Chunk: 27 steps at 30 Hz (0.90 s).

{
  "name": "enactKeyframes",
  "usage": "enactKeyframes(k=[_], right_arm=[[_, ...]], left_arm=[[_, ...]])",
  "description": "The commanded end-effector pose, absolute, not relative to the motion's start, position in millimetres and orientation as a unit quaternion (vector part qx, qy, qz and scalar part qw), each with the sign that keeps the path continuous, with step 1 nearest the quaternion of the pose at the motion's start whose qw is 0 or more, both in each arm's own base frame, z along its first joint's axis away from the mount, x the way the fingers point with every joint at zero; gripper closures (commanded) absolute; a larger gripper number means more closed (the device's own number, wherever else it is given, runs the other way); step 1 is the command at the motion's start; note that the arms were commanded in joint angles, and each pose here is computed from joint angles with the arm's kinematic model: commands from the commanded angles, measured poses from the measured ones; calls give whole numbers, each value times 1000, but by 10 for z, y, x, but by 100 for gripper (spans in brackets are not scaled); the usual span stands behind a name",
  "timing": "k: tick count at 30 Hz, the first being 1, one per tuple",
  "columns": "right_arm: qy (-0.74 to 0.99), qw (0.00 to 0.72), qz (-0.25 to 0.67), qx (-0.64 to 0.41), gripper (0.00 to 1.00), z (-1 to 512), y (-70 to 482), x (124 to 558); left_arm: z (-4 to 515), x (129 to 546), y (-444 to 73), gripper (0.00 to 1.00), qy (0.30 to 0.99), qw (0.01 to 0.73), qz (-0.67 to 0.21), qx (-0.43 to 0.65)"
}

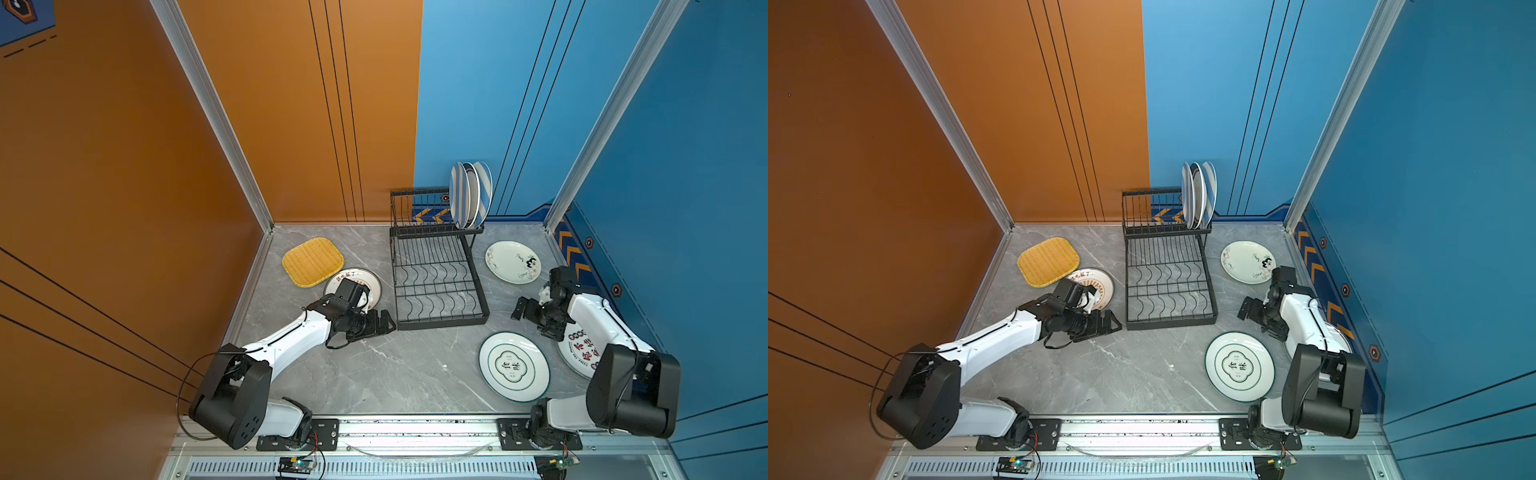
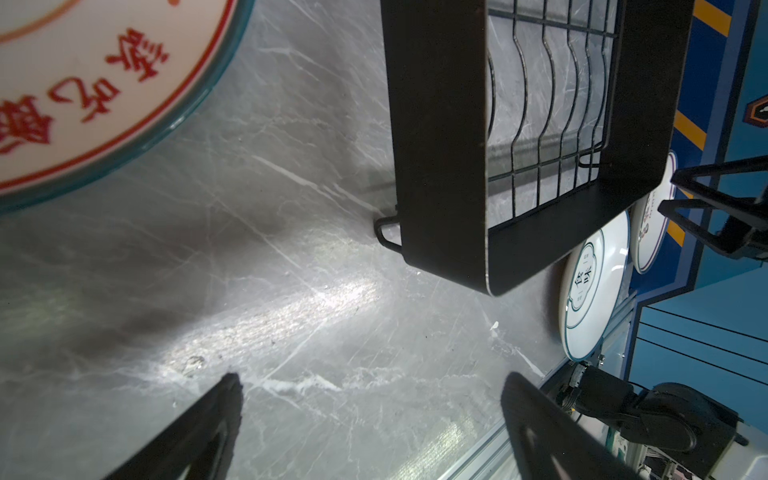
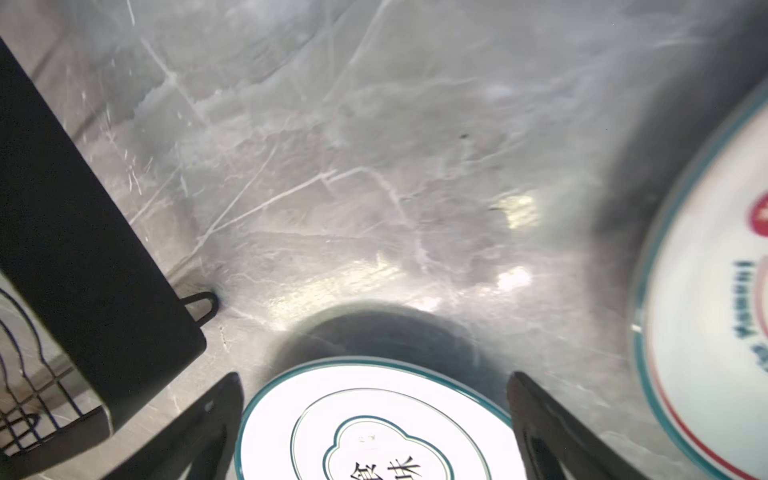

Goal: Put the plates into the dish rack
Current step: 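Push the cloud-emblem plate toward the robot with right gripper, then slide the cloud-emblem plate toward the left gripper with right gripper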

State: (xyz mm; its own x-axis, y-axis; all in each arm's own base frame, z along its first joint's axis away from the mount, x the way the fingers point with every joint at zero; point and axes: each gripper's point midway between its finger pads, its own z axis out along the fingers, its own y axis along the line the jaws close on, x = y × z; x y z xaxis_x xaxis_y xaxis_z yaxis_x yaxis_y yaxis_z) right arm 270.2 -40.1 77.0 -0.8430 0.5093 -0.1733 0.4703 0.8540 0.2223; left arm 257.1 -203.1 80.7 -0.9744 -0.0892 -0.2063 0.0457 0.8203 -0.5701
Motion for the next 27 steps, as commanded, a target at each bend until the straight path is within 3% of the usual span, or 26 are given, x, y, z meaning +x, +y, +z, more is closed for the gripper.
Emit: enactKeyframes(k=[1, 18, 27], right_arm=[[945, 82, 113, 297, 0, 651, -417, 2476], [933, 35, 154, 323, 0, 328, -307, 2389], [931, 15, 178, 319, 0, 339, 87, 2278]], left_arm=[[767, 2543, -2059, 2, 947, 96, -306, 2], [775, 2558, -2099, 2, 947, 93, -309, 6], [767, 2529, -2070, 2, 947, 95, -305, 2]])
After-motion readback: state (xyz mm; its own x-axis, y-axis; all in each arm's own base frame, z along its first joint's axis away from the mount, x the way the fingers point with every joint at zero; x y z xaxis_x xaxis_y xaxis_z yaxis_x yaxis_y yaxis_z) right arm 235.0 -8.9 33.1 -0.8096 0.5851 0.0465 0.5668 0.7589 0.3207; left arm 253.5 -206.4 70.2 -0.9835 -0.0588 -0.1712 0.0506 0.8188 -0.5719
